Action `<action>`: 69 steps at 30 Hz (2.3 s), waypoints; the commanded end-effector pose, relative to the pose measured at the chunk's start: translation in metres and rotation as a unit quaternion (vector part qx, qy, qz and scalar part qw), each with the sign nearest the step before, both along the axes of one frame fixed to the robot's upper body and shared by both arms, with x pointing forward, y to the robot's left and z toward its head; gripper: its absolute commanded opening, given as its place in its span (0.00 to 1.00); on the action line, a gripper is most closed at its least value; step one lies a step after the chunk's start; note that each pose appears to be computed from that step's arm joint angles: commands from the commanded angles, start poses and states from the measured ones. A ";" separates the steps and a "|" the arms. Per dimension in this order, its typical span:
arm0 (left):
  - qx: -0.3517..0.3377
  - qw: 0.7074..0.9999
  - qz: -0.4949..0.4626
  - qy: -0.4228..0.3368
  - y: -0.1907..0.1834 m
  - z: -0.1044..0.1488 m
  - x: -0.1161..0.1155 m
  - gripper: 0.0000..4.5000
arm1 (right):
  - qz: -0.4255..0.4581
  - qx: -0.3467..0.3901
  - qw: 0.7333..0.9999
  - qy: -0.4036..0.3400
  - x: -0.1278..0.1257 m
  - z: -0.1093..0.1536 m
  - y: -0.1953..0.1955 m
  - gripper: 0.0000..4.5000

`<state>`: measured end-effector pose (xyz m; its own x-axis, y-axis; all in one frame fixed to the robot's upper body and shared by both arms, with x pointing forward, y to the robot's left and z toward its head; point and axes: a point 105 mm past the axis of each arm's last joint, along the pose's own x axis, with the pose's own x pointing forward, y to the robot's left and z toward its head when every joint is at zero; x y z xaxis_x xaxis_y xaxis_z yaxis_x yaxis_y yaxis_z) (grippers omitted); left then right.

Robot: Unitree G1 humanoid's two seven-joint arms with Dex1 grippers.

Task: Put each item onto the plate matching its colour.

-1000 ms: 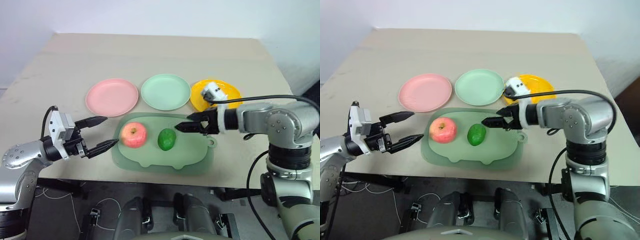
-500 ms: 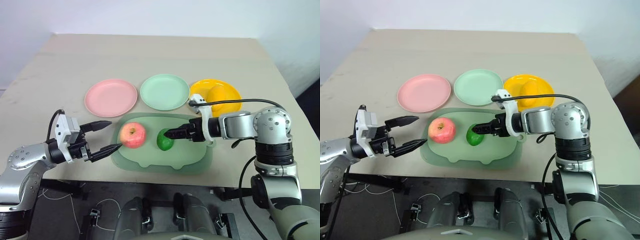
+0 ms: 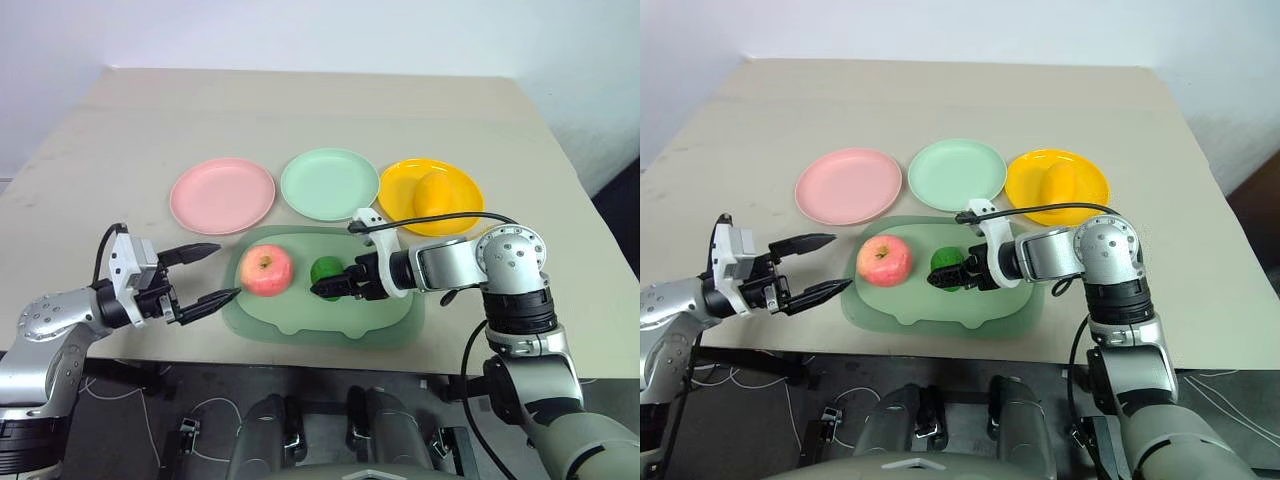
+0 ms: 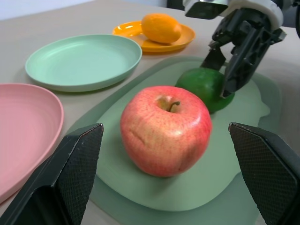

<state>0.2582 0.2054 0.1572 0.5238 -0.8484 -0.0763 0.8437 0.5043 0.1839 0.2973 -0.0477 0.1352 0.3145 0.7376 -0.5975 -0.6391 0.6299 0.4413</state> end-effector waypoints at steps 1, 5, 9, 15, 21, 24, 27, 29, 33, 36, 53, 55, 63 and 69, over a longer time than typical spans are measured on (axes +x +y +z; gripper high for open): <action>-0.008 1.000 -0.008 -0.009 0.001 0.007 -0.003 1.00 | -0.002 0.003 1.000 -0.029 0.005 0.012 0.003 0.99; -0.001 1.000 -0.011 -0.010 0.001 0.007 -0.004 1.00 | 0.006 -0.001 0.999 -0.040 0.006 0.016 0.007 0.99; 0.002 1.000 -0.013 -0.011 0.000 0.007 -0.004 1.00 | 0.013 -0.040 0.996 -0.076 0.007 0.013 0.007 0.96; 0.005 1.000 -0.013 -0.011 0.000 0.008 -0.003 1.00 | 0.038 -0.036 0.994 -0.097 0.001 0.015 0.010 0.63; 0.004 1.000 -0.007 -0.015 0.000 0.014 -0.003 1.00 | 0.064 0.026 0.980 -0.186 0.000 0.066 0.000 0.63; 0.003 1.000 -0.003 -0.016 0.000 0.017 -0.003 1.00 | 0.041 0.041 0.971 -0.233 0.015 0.091 -0.010 0.63; 0.002 1.000 0.001 -0.016 -0.001 0.019 -0.003 1.00 | -0.007 0.032 0.966 -0.257 0.047 0.098 -0.019 0.63; 0.002 1.000 0.001 -0.016 -0.004 0.020 -0.003 1.00 | -0.025 0.020 0.961 -0.275 0.067 0.097 -0.019 0.63; -0.001 1.000 0.002 -0.018 -0.009 0.025 -0.002 1.00 | -0.052 -0.004 0.953 -0.299 0.107 0.087 -0.017 0.63; -0.001 1.000 0.004 -0.017 -0.011 0.028 -0.002 1.00 | -0.064 -0.015 0.952 -0.300 0.129 0.079 -0.012 0.63; -0.001 1.000 0.016 -0.019 -0.016 0.034 -0.003 1.00 | -0.044 0.000 0.944 -0.326 0.144 0.083 0.003 0.99; -0.001 1.000 0.018 -0.019 -0.014 0.034 -0.002 1.00 | -0.032 0.008 0.939 -0.342 0.137 0.090 -0.002 0.99; -0.008 1.000 0.021 -0.019 -0.014 0.036 -0.002 1.00 | 0.017 0.073 0.917 -0.391 0.077 0.103 -0.018 0.99; -0.011 0.999 0.027 -0.015 -0.013 0.034 -0.003 1.00 | 0.056 0.103 0.914 -0.388 0.030 0.100 -0.031 0.99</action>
